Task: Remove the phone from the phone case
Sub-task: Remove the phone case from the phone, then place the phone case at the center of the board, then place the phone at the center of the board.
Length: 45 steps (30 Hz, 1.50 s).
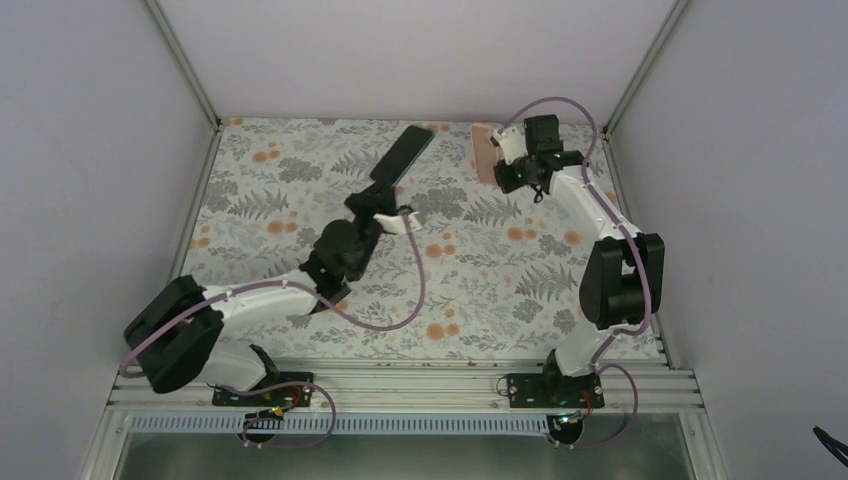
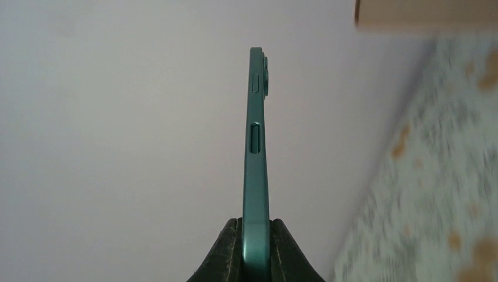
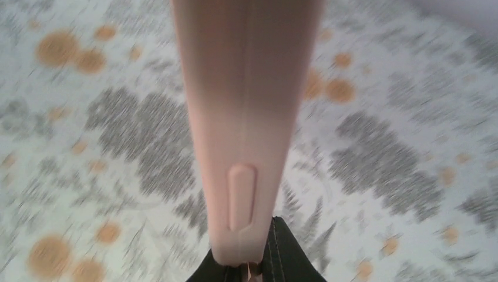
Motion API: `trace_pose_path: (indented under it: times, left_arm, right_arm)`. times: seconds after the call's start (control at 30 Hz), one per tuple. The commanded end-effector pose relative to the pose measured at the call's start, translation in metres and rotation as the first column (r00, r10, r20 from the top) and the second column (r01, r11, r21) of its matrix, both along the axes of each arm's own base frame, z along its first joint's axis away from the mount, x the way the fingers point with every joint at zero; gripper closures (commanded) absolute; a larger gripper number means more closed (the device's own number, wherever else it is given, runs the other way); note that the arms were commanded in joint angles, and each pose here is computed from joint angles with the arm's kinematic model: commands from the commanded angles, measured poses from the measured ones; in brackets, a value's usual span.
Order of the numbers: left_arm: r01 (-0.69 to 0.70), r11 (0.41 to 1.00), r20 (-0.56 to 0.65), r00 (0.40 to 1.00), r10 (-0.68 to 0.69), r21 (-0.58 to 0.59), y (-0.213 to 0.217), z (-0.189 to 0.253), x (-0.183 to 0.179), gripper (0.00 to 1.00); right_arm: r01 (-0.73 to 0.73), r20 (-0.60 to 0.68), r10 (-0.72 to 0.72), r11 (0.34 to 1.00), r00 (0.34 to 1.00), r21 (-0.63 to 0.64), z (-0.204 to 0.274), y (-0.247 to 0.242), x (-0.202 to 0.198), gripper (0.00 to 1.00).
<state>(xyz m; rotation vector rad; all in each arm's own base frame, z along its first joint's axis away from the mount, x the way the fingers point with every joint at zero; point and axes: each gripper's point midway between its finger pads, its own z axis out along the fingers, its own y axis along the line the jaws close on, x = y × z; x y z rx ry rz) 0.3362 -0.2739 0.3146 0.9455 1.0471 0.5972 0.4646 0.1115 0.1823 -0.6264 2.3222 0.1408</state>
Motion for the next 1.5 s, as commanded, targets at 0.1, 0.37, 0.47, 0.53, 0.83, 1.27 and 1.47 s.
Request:
trace_pose_path:
  times: [0.1,0.37,0.47,0.53,0.83,1.27,1.47]
  left_arm:
    - [-0.352,0.926,0.044,0.936,0.349,0.135,0.143,-0.034,0.006,0.98]
    - [-0.43,0.795,-0.101,0.851,0.515,0.428,0.245,-0.14,0.002,0.98]
    - [-0.428,0.744,-0.145,0.811,0.566,0.513,0.262,-0.181,-0.011,0.98]
    - [-0.42,0.717,-0.136,0.805,0.577,0.557,0.267,-0.198,-0.019,0.98]
    - [-0.294,0.626,-0.188,0.787,0.587,0.723,0.278,-0.254,-0.055,0.69]
    - [0.156,0.961,-0.671,0.741,0.038,0.227,0.173,-0.167,-0.07,0.0]
    - [0.241,0.97,-0.879,0.47,-0.08,0.041,0.144,-0.14,-0.067,0.0]
  right_arm:
    - [-0.253,-0.276,0.286,0.956,0.918,0.149,-0.028,0.018,-0.11,0.96]
    - [-0.228,-0.478,0.29,0.956,0.829,0.185,-0.093,0.011,-0.162,0.97]
    - [-0.192,-0.491,0.259,0.964,0.832,0.183,-0.102,0.008,-0.158,0.97]
    - [-0.158,-0.521,0.223,0.973,0.824,0.166,-0.116,0.003,-0.154,0.97]
    - [-0.005,-0.516,0.009,1.0,0.857,0.009,-0.135,-0.055,-0.123,0.48]
    - [-0.044,-0.339,0.005,0.993,0.941,-0.107,-0.057,-0.065,-0.098,0.0]
    - [-0.191,-0.353,0.154,0.979,0.923,-0.074,-0.037,-0.016,-0.107,0.0]
